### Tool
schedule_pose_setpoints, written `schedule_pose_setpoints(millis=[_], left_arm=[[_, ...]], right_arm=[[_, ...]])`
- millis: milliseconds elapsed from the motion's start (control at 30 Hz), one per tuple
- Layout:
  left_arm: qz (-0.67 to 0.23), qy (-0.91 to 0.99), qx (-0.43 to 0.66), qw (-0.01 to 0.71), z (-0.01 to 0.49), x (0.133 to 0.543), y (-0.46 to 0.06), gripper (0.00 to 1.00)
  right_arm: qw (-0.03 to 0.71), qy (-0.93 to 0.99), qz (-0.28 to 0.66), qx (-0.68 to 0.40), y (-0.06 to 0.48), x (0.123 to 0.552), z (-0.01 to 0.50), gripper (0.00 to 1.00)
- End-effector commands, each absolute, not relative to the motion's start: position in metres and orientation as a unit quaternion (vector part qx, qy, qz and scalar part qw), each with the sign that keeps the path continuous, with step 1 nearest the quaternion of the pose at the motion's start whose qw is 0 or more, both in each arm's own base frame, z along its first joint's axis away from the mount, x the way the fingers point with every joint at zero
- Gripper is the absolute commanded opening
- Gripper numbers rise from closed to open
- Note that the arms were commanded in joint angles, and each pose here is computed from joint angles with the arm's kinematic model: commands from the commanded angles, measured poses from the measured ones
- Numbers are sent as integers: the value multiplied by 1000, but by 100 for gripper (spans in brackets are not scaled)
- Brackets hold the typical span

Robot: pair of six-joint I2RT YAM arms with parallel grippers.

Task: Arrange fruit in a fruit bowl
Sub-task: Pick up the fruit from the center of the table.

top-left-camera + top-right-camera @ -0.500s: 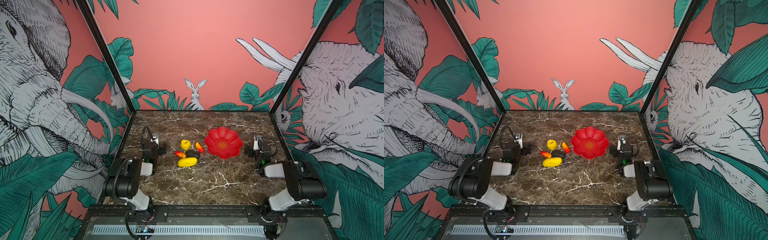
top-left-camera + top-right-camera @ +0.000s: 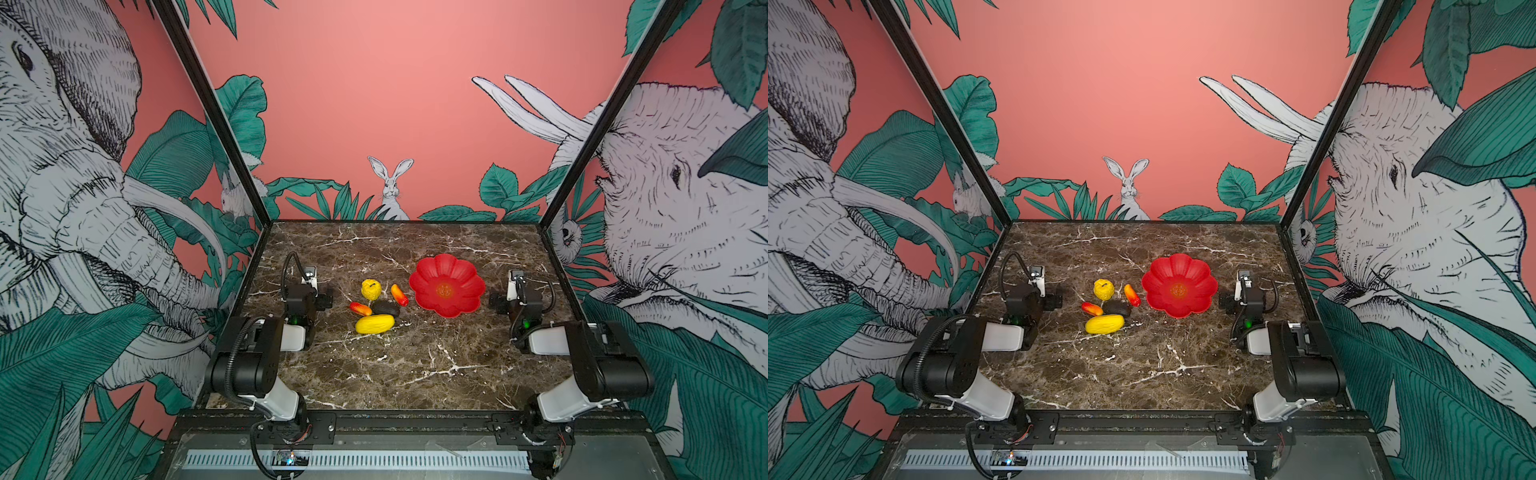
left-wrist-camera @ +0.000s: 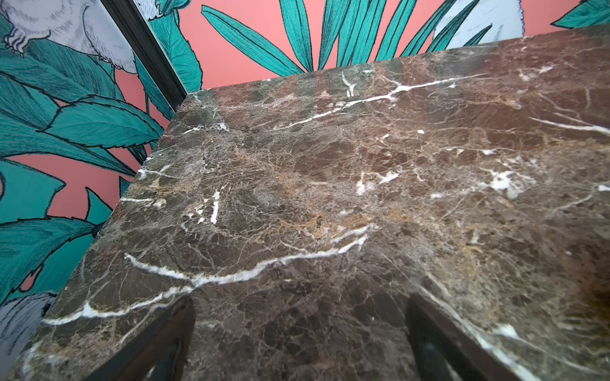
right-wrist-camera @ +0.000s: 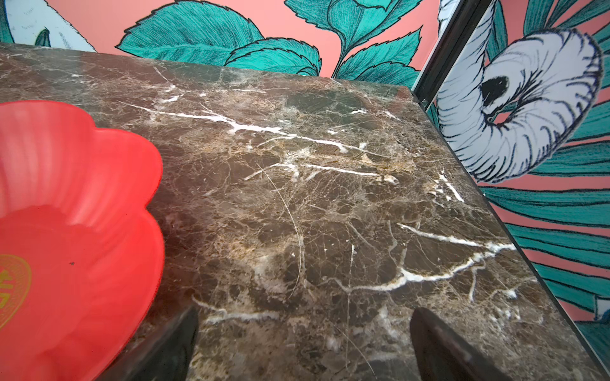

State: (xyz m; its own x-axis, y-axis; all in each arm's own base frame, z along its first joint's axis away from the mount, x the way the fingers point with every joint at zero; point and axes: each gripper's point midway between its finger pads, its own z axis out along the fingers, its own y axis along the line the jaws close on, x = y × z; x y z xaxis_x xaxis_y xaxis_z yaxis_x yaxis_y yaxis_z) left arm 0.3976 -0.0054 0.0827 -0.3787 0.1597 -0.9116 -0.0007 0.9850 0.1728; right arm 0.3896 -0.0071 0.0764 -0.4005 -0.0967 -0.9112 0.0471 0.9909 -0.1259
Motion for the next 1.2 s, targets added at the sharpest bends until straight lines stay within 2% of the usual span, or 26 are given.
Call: schedule_pose_setpoints(millis=[0, 500, 600, 700, 800, 967, 1167], left_arm=[[71, 818, 46, 569, 95, 402, -4, 100], [72, 816, 45, 571, 96, 401, -4, 100], [102, 812, 6, 575, 120, 400, 12, 100], [104, 808, -4, 580, 163, 390, 15, 100], [90, 800, -4, 592, 215, 376, 9, 100], [52, 815, 12, 577, 281, 341, -2, 100], [-11, 841, 123, 526, 299, 301, -38, 100]], right_arm=[[570, 819, -65, -13, -8, 398, 93, 99], [573, 816, -69, -8, -9, 398, 95, 99], [584, 809, -71, -5, -11, 389, 114, 99], [559, 827, -55, -6, -6, 378, 138, 99], [562, 825, -24, -55, 34, 366, 173, 99], [536, 823, 46, -182, 132, 348, 208, 99], [450, 832, 125, -301, 230, 334, 211, 99]])
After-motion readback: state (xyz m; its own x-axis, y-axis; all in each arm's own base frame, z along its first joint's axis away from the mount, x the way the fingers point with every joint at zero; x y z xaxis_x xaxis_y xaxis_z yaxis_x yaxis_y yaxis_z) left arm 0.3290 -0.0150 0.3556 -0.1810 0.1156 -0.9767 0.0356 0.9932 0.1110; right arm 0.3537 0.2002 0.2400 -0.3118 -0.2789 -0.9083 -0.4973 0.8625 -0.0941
